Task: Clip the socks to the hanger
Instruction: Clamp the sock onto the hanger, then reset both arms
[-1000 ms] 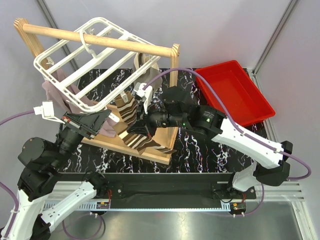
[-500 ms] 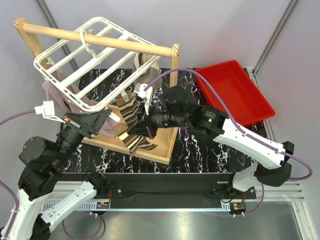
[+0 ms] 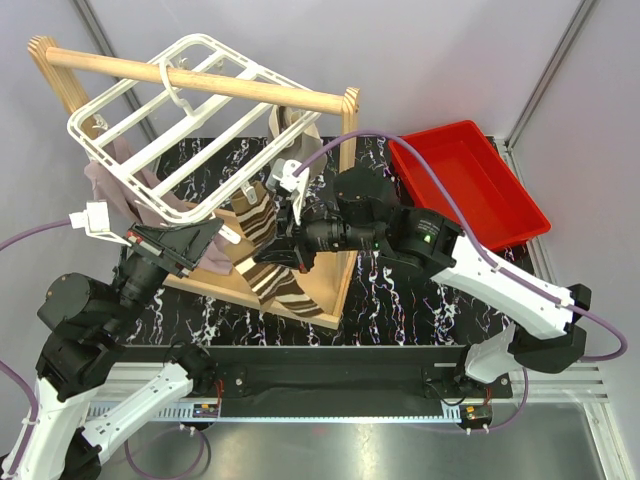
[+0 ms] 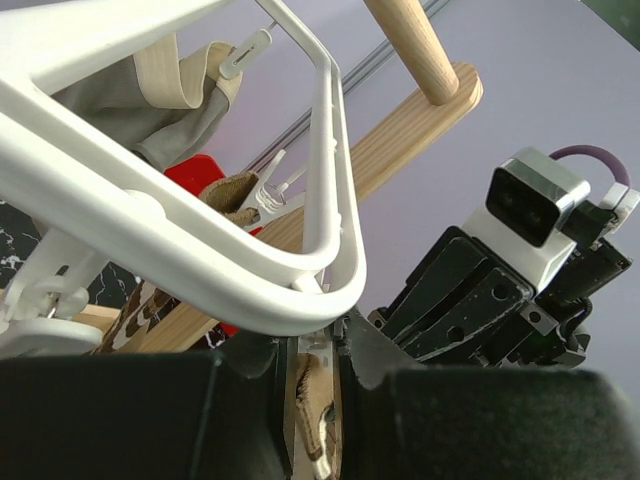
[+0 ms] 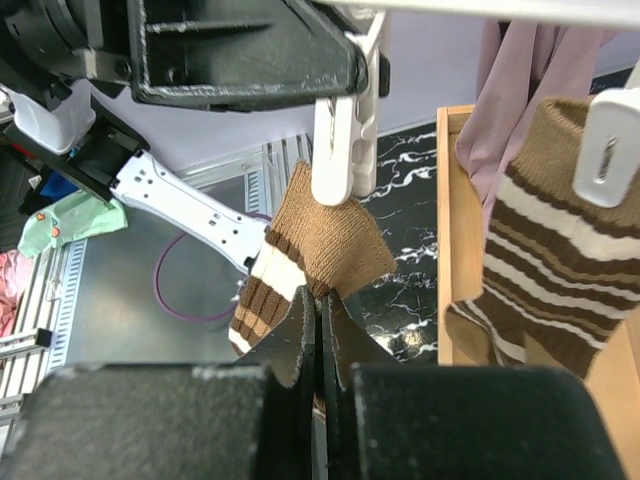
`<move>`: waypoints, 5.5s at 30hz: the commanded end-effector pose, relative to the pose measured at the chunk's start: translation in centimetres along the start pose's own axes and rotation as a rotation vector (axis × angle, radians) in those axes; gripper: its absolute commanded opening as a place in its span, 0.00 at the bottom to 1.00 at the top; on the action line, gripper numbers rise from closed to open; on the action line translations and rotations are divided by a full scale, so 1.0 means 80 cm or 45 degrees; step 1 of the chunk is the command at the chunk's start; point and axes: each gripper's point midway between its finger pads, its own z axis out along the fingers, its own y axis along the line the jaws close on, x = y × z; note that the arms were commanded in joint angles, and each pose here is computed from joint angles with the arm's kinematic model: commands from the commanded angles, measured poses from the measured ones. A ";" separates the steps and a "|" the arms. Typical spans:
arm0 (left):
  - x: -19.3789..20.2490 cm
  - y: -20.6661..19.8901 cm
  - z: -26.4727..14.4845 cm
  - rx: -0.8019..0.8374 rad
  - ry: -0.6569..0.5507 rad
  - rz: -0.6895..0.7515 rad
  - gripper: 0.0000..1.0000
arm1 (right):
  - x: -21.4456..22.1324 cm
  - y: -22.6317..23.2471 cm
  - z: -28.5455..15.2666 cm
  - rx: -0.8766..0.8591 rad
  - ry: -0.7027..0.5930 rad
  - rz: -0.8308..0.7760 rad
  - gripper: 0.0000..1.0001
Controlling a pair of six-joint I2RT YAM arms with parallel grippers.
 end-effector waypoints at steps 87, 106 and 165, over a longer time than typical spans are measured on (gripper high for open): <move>0.002 0.062 -0.105 -0.172 -0.012 0.227 0.83 | -0.058 -0.081 0.120 0.301 -0.188 0.090 0.29; -0.006 0.075 -0.127 -0.265 -0.039 0.179 0.72 | -0.015 -0.037 0.149 0.111 -0.010 0.176 0.61; 0.236 0.142 -0.050 0.677 0.184 -0.479 0.97 | 0.297 -0.161 -0.235 0.909 -0.959 0.624 1.00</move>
